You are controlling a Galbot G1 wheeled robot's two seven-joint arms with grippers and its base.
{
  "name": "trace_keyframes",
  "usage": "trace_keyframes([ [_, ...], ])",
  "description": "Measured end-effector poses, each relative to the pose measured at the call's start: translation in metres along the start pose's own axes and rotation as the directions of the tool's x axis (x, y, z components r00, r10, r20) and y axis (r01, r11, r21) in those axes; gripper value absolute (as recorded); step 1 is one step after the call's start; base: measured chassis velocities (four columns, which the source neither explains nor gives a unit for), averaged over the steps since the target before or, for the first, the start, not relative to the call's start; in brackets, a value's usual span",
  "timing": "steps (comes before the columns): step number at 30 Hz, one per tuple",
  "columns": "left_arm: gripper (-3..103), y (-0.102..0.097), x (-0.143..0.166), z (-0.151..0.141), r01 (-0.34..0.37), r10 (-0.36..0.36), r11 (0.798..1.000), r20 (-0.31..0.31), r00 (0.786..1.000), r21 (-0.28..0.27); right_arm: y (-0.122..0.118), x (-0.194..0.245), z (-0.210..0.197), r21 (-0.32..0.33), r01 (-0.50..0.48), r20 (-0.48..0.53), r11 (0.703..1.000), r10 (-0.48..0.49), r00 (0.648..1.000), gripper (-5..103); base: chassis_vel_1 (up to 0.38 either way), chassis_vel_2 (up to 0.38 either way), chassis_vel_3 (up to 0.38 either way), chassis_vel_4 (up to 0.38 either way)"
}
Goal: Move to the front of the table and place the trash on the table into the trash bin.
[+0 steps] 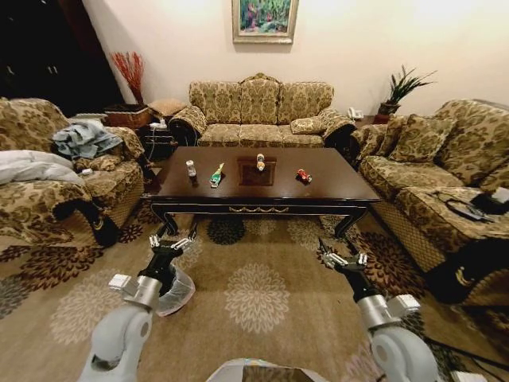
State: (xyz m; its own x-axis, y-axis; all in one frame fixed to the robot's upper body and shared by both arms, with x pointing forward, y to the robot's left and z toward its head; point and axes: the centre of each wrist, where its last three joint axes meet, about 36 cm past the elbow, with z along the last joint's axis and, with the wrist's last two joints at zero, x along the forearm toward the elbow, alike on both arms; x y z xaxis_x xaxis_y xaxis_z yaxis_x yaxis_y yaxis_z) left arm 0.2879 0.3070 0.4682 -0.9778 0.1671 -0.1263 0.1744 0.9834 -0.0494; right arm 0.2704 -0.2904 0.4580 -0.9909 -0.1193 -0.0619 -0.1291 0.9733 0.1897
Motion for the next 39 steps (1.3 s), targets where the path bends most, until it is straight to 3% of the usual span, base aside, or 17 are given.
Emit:
trace_keyframes([
  [2,100,-0.002,-0.002,0.002,-0.001,0.002,1.000,0.016,1.000,-0.024,0.002,0.002,-0.001,-0.006,-0.021,0.001,1.000,0.021,1.000,100,0.000,0.000,0.000,0.000],
  [6,100,-0.007,-0.001,0.007,-0.005,0.006,1.000,0.020,1.000,-0.010,0.004,0.002,0.000,-0.007,-0.030,-0.015,1.000,0.030,0.999,100,0.000,0.000,0.000,0.000],
  [14,103,-0.008,0.006,0.025,0.081,-0.081,0.996,-0.011,0.997,0.032,0.004,-0.001,0.003,-0.015,-0.059,-0.031,0.998,0.058,0.998,100,0.000,0.000,0.000,0.000],
  [20,99,-0.026,0.007,0.027,0.044,-0.040,0.995,-0.050,0.998,0.094,0.002,-0.001,0.002,-0.014,-0.031,-0.049,0.999,0.030,0.998,100,0.000,0.000,0.000,0.000],
  [23,99,-0.028,0.010,0.029,0.040,-0.034,0.994,-0.066,0.997,0.098,0.003,-0.001,0.006,-0.023,-0.023,-0.055,0.999,0.022,0.998,100,0.000,0.000,0.000,0.000],
  [39,97,-0.005,0.007,0.051,0.116,-0.106,0.991,-0.137,0.985,0.072,-0.003,-0.001,0.021,-0.027,-0.024,-0.072,0.999,0.022,0.997,100,0.030,0.037,-0.035,-0.034],
])
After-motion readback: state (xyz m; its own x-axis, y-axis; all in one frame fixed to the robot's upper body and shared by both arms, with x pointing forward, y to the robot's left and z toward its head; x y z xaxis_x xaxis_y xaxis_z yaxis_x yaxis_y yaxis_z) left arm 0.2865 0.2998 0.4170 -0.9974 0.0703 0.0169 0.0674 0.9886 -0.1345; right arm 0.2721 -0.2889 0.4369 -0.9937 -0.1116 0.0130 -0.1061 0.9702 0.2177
